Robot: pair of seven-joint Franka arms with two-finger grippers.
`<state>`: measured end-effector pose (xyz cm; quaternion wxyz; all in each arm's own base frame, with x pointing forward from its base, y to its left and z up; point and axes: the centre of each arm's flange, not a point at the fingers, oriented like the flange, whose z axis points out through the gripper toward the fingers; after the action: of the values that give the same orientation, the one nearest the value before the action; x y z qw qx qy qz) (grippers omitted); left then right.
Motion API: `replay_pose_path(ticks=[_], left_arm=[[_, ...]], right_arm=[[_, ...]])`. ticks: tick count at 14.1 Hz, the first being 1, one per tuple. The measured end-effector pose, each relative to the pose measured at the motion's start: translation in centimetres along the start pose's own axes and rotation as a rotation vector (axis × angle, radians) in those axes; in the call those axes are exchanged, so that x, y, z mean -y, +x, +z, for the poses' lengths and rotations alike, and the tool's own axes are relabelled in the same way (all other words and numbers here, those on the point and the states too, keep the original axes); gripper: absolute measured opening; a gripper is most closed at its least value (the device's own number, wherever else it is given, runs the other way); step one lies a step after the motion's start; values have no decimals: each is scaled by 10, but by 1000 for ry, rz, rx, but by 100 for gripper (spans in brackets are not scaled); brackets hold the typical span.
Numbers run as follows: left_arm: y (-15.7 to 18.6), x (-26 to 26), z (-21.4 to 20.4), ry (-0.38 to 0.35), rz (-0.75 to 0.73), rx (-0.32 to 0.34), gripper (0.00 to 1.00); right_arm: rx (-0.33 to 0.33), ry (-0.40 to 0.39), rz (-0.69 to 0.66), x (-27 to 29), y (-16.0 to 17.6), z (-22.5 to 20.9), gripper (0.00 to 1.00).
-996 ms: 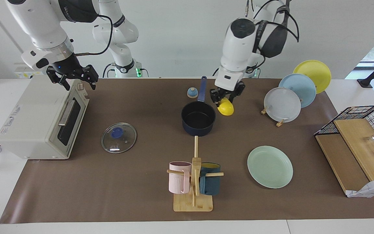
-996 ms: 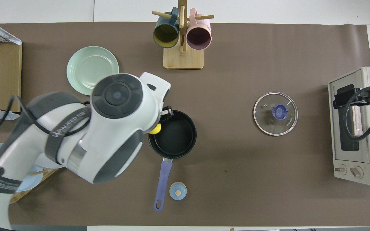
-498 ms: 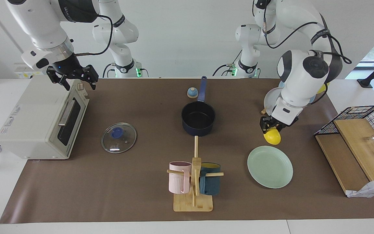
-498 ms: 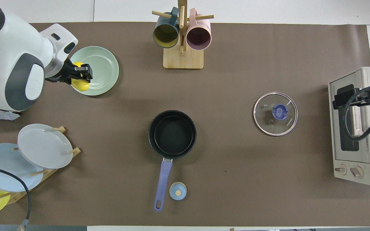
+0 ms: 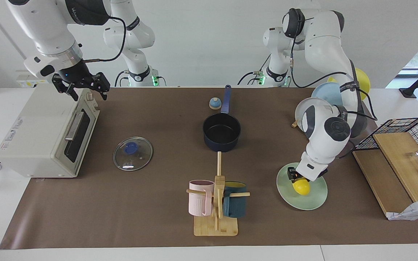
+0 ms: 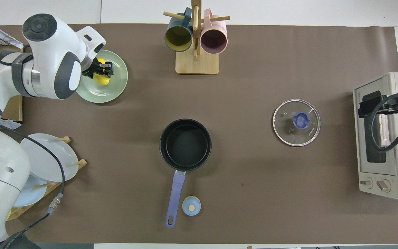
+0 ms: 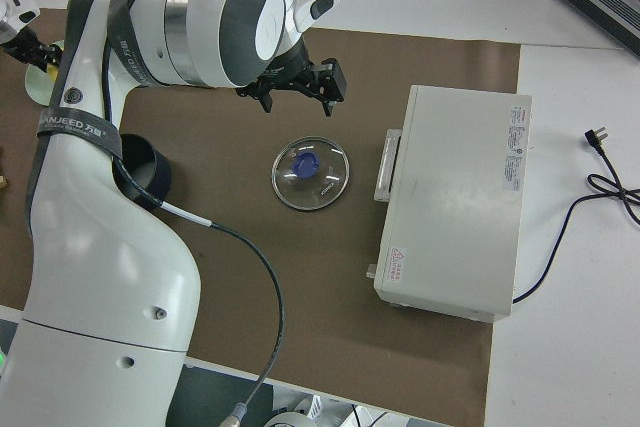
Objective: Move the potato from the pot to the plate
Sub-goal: 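Lower the potato onto the green plate and open the left gripper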
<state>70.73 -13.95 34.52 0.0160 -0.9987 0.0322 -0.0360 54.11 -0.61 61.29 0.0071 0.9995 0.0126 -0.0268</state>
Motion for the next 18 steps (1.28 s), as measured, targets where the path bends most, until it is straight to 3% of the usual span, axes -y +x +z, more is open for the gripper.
replay_pose_path(ticks=[9,10,13,15,18], left_arm=[[1,6,1,33,154,-12,59],[1,8,4,33,156,-7,65],[1,10,3,34,155,-7,99],[0,13,-20,35,149,-9,100],[-15,27,-107,15,108,3,100]], right_arm=[[0,0,0,0,0,0,100],[0,0,0,0,0,0,100],[0,0,0,0,0,0,100],[0,0,0,0,0,0,100],[0,0,0,0,0,0,100]])
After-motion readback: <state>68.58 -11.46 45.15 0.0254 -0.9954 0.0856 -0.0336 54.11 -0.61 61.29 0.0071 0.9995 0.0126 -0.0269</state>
